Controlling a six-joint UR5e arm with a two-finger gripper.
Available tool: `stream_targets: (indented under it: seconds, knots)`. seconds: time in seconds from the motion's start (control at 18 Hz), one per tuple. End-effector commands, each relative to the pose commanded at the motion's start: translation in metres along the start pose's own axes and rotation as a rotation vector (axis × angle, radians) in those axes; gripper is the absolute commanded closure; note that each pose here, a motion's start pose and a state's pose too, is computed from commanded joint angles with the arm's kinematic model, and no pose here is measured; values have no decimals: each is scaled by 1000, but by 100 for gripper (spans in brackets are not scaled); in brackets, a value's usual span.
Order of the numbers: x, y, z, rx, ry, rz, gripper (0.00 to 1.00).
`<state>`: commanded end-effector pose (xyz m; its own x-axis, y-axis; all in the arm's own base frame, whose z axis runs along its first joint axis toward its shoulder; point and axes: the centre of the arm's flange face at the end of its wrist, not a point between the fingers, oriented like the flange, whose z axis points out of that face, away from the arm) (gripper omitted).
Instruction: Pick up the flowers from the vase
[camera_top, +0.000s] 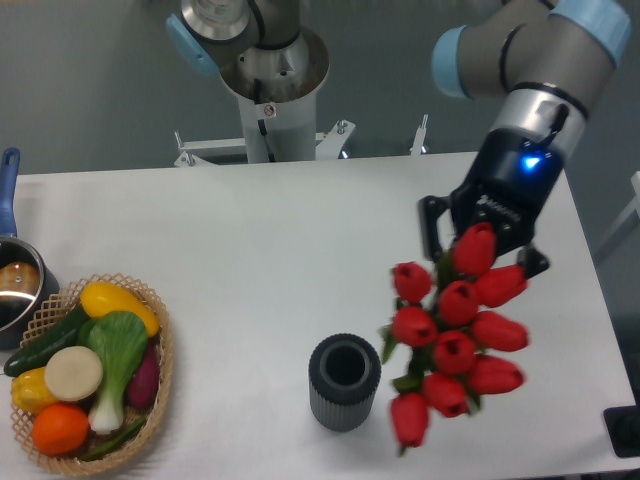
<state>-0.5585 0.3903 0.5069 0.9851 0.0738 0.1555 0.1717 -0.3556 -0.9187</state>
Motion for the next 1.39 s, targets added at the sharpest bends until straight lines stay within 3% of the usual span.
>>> stream_targets:
  seconds: [0.22,0.33,0.5,0.83,0.94,1.17,1.39]
  knots:
    - [-32,38,-21,-168,-181,103,100]
    - [-37,50,-19,-219,-198,162,100]
    - [-47,82,-20,-395,-275,232,100]
    - [-53,123,-27,-718,-370,235,100]
    - [-51,136,-28,-815,-341,207,100]
    - [-38,144,-23,-969,-268,244,100]
    - [-34,153,-23,-1058,-227,241,100]
